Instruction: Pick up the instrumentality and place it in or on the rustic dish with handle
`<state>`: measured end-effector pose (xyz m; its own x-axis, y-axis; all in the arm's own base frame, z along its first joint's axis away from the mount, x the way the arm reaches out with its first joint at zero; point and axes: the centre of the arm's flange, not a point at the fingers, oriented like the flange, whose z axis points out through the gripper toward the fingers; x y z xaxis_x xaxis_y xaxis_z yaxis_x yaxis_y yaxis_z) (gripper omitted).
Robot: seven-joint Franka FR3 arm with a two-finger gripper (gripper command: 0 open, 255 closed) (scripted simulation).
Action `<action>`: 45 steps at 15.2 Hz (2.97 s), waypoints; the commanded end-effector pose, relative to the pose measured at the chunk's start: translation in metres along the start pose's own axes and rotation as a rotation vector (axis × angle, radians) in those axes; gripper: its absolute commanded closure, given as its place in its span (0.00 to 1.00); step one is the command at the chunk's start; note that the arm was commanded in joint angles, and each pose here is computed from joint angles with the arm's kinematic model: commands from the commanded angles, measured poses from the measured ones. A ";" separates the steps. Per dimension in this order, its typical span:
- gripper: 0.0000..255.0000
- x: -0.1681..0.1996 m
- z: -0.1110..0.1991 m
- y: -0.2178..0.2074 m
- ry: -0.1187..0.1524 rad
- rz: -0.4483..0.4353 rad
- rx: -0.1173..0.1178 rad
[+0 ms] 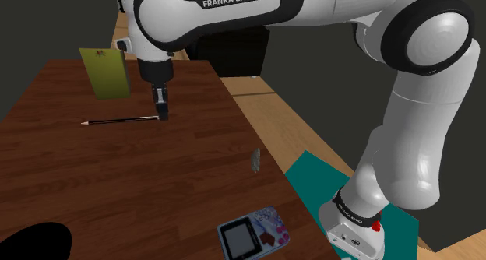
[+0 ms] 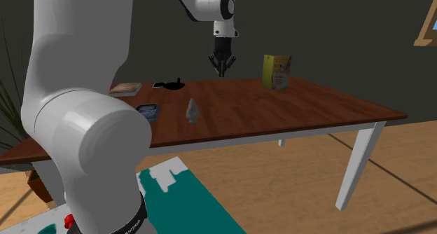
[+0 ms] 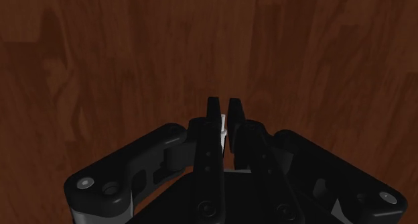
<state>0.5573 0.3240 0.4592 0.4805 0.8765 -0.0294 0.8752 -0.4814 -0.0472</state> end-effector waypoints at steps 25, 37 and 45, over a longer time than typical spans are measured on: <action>1.00 0.190 0.012 -0.239 0.000 0.001 0.000; 1.00 0.192 0.077 -0.236 0.000 0.001 0.000; 1.00 0.192 0.077 -0.236 0.000 0.001 0.000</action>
<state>0.4388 0.6052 0.3882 0.4811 0.8762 -0.0295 0.8749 -0.4820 -0.0472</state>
